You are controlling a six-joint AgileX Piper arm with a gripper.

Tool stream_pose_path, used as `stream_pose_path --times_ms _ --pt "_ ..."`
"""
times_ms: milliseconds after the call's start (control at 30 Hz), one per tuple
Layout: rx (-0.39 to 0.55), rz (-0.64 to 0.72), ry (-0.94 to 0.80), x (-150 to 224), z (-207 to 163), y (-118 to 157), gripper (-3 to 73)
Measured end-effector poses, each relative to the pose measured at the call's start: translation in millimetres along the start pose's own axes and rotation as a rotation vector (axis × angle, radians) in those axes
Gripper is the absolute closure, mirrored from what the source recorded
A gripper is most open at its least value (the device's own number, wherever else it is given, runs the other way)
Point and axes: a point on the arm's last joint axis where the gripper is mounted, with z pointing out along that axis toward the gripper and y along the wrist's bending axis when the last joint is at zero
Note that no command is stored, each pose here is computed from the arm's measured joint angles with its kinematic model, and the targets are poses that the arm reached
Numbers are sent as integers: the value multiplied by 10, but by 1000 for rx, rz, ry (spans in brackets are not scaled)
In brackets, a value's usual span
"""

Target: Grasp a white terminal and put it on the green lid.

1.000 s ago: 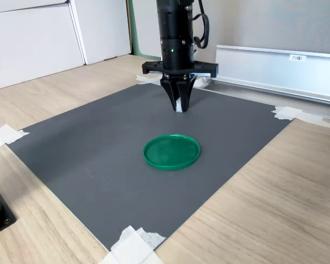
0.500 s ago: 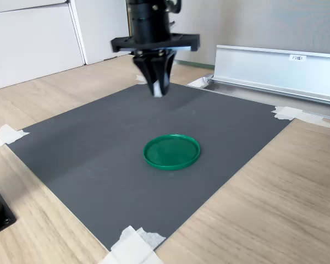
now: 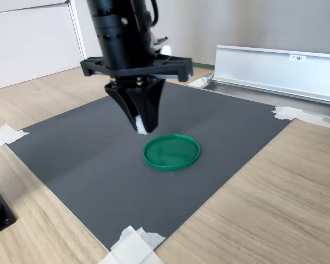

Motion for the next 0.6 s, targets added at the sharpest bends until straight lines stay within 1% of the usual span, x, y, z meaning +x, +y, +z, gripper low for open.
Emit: stream_pose_path --times_ms 100,333,600 --pt "-11 -4 -10 -25 87 -32 608" --pt "-93 -8 7 -88 351 -20 608" --pt "-84 -32 10 -124 530 -59 608"
